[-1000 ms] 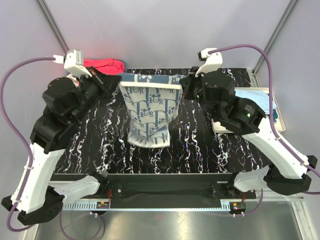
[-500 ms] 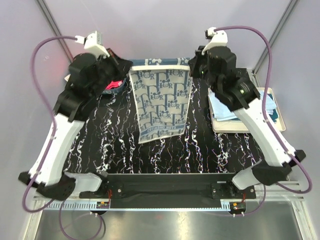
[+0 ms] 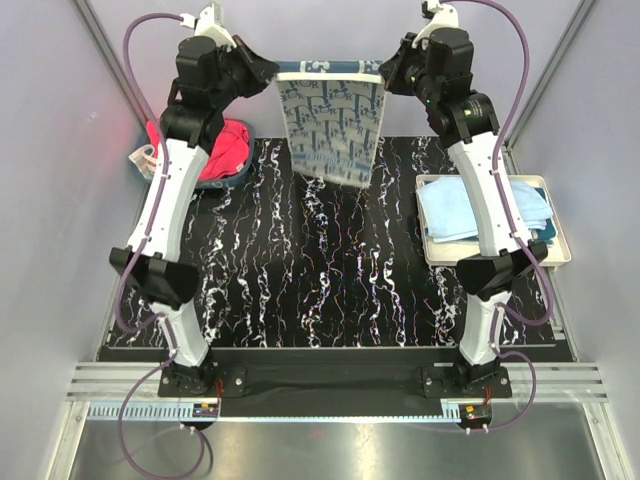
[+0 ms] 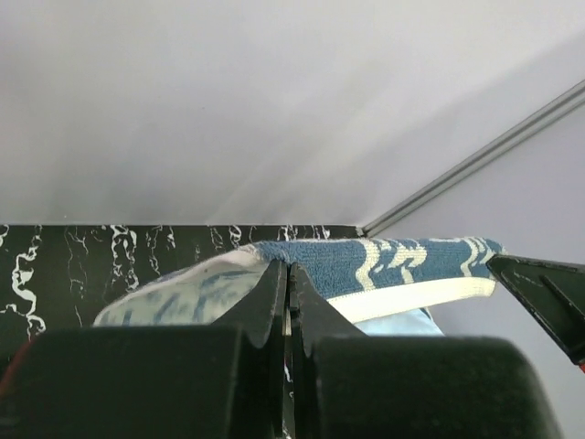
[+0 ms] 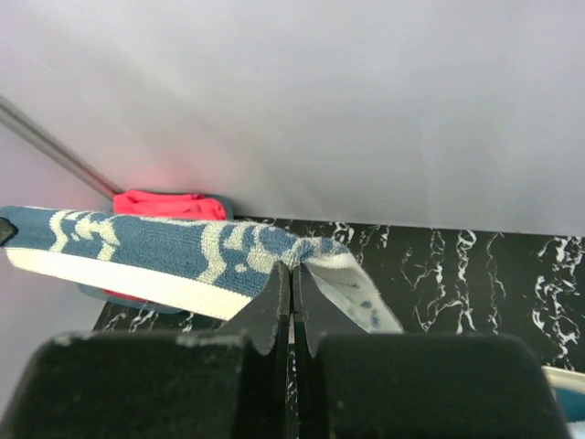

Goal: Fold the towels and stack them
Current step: Flatten out the crumpled towel

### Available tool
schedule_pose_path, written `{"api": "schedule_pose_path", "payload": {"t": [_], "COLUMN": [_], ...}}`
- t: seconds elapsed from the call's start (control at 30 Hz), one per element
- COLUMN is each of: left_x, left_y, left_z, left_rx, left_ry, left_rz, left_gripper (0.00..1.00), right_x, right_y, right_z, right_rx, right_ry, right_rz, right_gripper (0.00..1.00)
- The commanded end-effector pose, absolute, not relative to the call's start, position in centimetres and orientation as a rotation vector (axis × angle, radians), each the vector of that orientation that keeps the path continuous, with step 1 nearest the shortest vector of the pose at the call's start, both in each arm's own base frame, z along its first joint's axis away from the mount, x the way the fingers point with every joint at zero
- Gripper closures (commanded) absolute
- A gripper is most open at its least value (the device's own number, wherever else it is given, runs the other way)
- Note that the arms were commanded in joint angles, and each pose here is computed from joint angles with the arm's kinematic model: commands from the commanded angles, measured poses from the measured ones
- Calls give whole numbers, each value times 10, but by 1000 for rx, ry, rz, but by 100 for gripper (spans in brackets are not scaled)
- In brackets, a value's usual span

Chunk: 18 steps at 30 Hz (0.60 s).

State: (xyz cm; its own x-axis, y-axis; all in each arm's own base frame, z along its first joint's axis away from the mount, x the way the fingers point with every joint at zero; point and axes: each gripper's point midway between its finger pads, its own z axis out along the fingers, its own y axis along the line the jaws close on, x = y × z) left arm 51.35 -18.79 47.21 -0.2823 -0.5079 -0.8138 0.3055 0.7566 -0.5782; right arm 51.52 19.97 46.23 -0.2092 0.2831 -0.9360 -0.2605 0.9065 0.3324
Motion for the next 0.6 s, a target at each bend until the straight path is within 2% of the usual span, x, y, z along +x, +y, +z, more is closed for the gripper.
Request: {"api": "schedule_pose_path", "payload": {"t": [0.0,0.03,0.07,0.13,0.17,0.2,0.23,0.27,0.3,0.33,0.37,0.43,0.47,0.53,0.57], "left_x": [479,471,472,475,467,462,458,444,436,421,407,381,350,322,298], "left_y": [-166,-164,-164,-171,-172,-179,-182,-192,-193,-193,-203,-205,-207,-202,-199], "left_z": [517,516,503,445,441,423,364,358,329,268,244,204,155,129,101], "left_rx": [-142,-145,-155,-193,-189,-199,-239,-236,-263,-304,-313,-351,-360,-425,-452], "left_ry": [1528,1528,1556,1676,1677,1712,1830,1827,1874,1992,2032,2118,2223,2260,2324], "left_rz": [-800,-797,-795,-819,-837,-850,-832,-860,-844,-813,-828,-801,-770,-753,-736], "left_gripper": [100,100,100,100,100,100,100,100,100,100,100,100,100,100,100], "right_x": [495,486,493,479,478,472,462,454,446,435,418,393,372,339,317], "right_y": [189,188,191,195,199,201,202,202,202,202,203,207,205,219,218], "right_z": [492,500,455,446,393,375,370,319,299,290,244,215,176,156,128], "right_rx": [10,11,35,39,75,90,92,124,137,143,163,156,181,143,153], "right_ry": [1649,1624,1724,1728,1840,1875,1880,1990,2032,2048,2156,2218,2311,2371,2438], "right_rz": [515,531,535,596,615,635,666,664,672,689,694,713,702,727,708], "right_gripper": [100,100,100,100,100,100,100,100,100,100,100,100,100,100,100]}}
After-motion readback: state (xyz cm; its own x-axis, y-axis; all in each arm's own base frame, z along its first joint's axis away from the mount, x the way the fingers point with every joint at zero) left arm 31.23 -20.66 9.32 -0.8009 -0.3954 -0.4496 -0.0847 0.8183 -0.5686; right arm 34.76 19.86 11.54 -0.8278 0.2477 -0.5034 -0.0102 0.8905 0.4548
